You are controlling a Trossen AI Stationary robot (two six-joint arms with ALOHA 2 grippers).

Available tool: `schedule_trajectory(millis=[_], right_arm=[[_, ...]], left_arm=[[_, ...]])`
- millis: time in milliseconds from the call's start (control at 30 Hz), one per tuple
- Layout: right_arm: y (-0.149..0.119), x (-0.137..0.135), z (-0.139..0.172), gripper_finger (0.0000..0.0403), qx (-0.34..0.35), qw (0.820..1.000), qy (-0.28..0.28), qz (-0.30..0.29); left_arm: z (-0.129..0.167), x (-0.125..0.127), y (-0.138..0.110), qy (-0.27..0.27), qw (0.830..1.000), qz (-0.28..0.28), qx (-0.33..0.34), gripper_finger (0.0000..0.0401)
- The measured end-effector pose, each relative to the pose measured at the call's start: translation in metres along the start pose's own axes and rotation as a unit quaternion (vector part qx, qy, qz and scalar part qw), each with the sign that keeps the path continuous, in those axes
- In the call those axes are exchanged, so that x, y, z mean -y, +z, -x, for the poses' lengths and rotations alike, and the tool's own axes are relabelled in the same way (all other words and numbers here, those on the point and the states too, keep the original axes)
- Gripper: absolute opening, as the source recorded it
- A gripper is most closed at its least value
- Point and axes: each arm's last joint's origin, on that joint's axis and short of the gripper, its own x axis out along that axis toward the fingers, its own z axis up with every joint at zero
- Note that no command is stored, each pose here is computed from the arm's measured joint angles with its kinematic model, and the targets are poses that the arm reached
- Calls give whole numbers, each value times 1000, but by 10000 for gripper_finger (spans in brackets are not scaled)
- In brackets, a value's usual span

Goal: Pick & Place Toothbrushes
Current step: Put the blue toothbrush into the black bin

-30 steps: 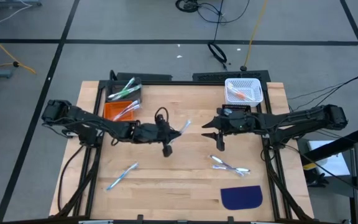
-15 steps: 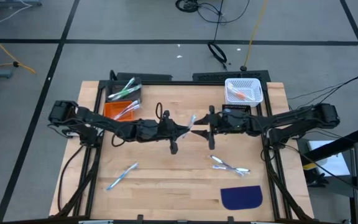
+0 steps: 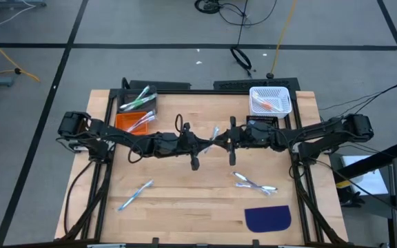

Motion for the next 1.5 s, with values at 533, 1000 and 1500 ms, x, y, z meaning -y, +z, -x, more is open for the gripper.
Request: schedule_trajectory(millis=[533, 1000, 1500], right_arm=[[-1, 6, 8, 15, -38, 999, -16, 1], [18, 27, 58, 15, -128, 984, -116, -38], [46, 67, 100, 15, -405, 881, -216, -117]], left_arm=[[0, -2, -1, 11, 1000, 10, -3, 61], [0, -2, -3, 12, 1000, -1, -18, 81], [0, -2, -4, 12, 1000, -2, -21, 81]])
